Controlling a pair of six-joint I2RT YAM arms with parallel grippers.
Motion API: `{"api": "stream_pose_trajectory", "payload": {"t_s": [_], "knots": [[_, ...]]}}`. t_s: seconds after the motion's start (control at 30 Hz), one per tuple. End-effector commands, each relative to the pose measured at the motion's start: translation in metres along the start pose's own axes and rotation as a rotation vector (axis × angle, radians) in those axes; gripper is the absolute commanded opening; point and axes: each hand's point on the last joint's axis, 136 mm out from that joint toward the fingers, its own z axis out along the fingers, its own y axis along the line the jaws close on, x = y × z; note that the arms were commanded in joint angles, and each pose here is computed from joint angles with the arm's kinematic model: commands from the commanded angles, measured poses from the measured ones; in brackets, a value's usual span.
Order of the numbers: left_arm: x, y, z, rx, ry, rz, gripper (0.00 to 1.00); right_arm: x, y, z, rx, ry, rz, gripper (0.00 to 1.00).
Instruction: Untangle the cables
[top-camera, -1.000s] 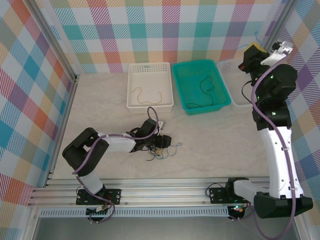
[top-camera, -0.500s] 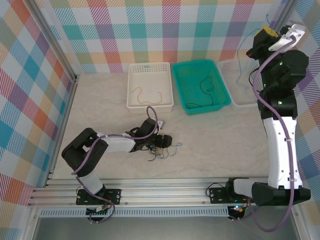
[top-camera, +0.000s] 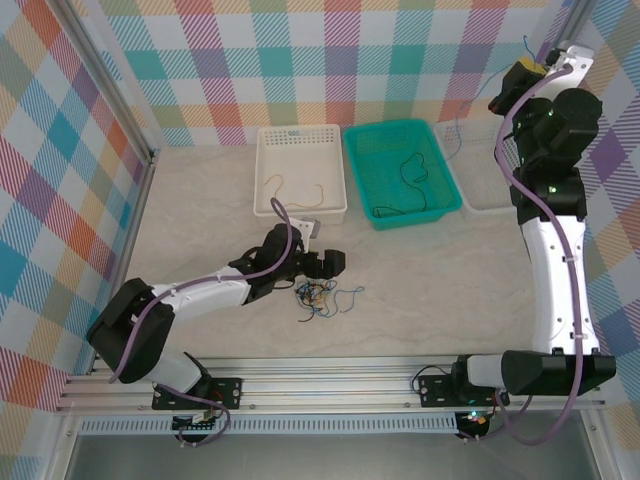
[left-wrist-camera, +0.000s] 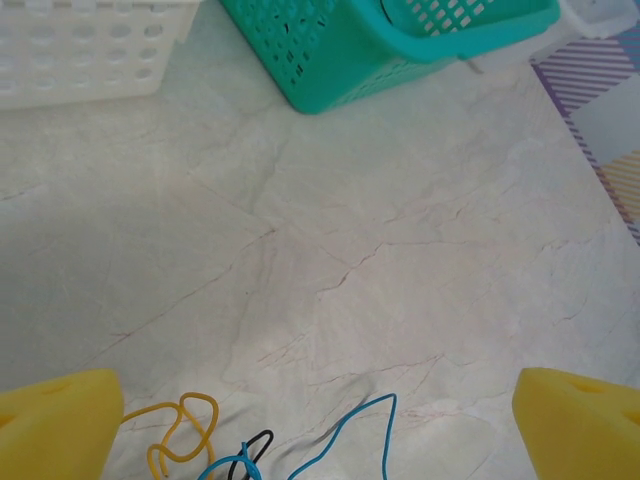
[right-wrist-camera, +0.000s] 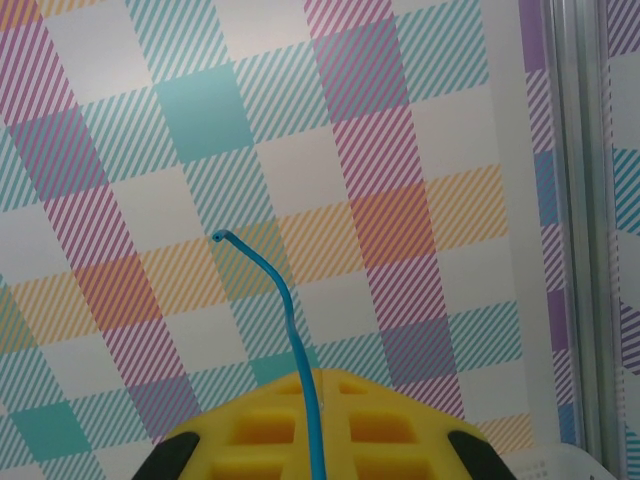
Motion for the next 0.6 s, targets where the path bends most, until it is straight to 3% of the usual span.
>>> {"api": "stream_pose_trajectory", "payload": {"t_s": [0.0, 0.4, 0.5, 0.57], "knots": [[-0.005, 0.004, -0.008, -0.026, -0.02, -0.015, 1.0, -0.019, -0.001, 0.013, -0.001, -0.059, -0.058, 0.0], [-0.001, 0.01, -0.004, -0.044, -0.009, -0.037, 1.0, -0.077, -0.027, 0.039, 0.118, -0.127, -0.263, 0.0], [0.0, 0.008, 0.002, -0.036, 0.001, -0.04, 1.0, -0.053, -0.035, 0.045, 0.132, -0.058, -0.285, 0.0], [-0.001, 0.007, 0.007, -0.029, 0.006, -0.046, 1.0, -0.016, -0.042, 0.054, 0.126, 0.032, -0.28, 0.0]]}}
